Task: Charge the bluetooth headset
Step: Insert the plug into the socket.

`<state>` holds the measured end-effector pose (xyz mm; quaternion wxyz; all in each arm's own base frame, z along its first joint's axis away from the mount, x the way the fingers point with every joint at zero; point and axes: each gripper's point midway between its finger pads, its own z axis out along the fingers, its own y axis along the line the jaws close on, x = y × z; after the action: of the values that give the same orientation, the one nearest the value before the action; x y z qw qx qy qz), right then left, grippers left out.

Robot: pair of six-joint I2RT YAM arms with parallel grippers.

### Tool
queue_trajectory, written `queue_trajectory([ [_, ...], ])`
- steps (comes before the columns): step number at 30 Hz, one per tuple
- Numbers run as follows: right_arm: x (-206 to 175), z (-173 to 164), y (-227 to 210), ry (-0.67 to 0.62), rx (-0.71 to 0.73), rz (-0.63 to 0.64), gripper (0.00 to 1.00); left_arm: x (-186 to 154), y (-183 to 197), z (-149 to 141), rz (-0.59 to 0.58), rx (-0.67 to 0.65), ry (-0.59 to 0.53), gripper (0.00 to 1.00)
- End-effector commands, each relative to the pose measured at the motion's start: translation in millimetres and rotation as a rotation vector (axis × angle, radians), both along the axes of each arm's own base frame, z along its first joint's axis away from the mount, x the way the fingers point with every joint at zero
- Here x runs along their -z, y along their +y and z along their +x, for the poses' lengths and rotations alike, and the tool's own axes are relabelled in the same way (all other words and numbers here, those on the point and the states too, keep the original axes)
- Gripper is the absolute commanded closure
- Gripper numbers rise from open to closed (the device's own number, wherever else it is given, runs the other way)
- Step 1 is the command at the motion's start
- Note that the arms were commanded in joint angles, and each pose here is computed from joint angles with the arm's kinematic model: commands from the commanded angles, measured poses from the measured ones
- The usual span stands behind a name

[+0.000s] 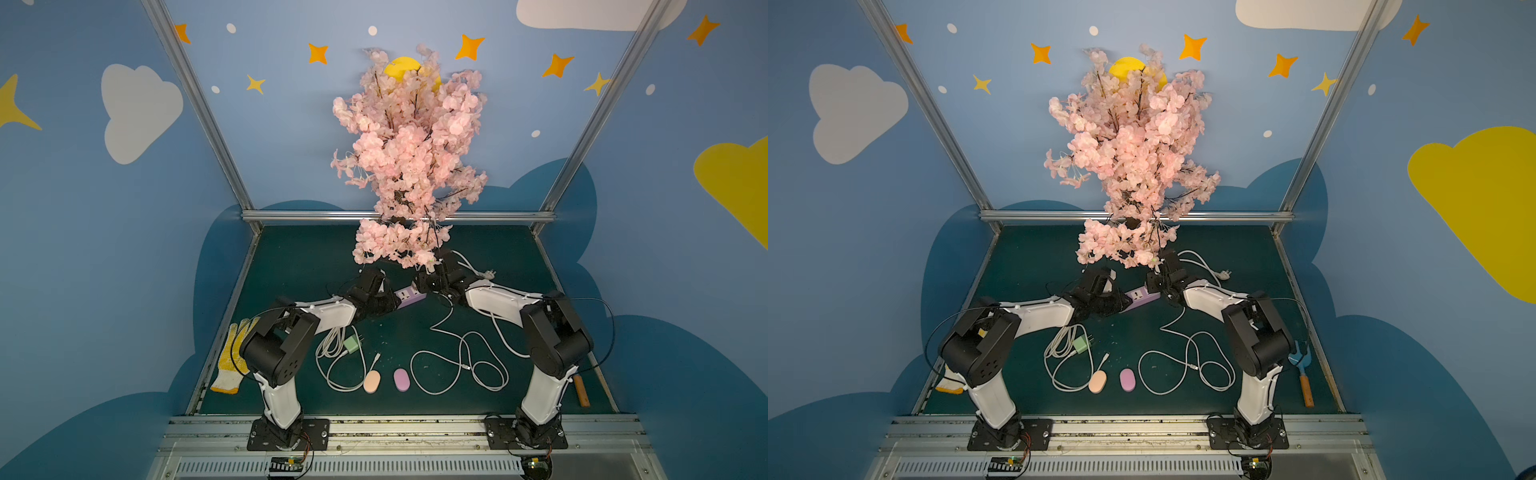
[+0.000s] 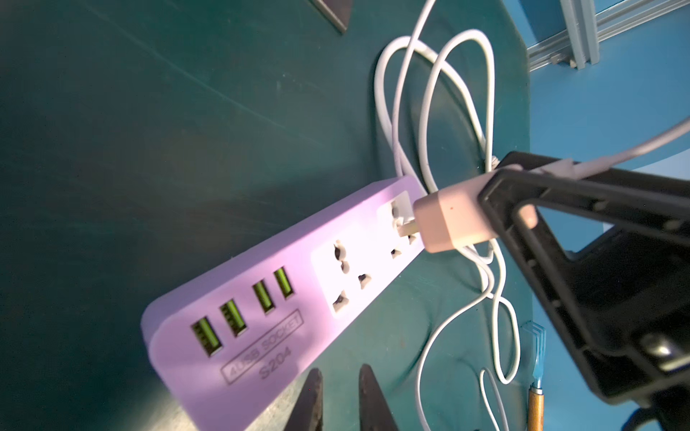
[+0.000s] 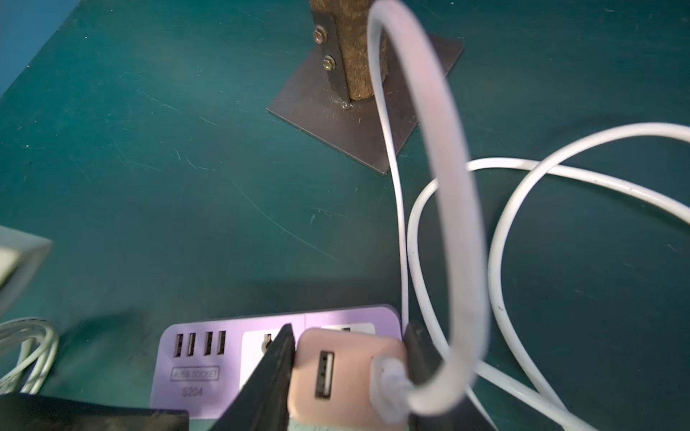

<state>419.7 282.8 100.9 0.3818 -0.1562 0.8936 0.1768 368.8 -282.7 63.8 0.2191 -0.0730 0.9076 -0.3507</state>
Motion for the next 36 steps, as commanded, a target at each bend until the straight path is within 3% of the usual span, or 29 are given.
queue_trajectory([
  [1, -8, -2, -1, -0.032, -0.001, 0.008, 1.00, 1, 1, 3, 0.014, 0.009, -0.001, 0.80],
  [17, -3, -12, -13, -0.046, 0.020, -0.025, 1.00, 2, 1, 5, 0.023, 0.006, -0.003, 0.81],
  [36, 20, -36, -3, -0.054, -0.053, -0.093, 1.00, 5, 0, 7, 0.021, 0.007, 0.002, 0.82],
])
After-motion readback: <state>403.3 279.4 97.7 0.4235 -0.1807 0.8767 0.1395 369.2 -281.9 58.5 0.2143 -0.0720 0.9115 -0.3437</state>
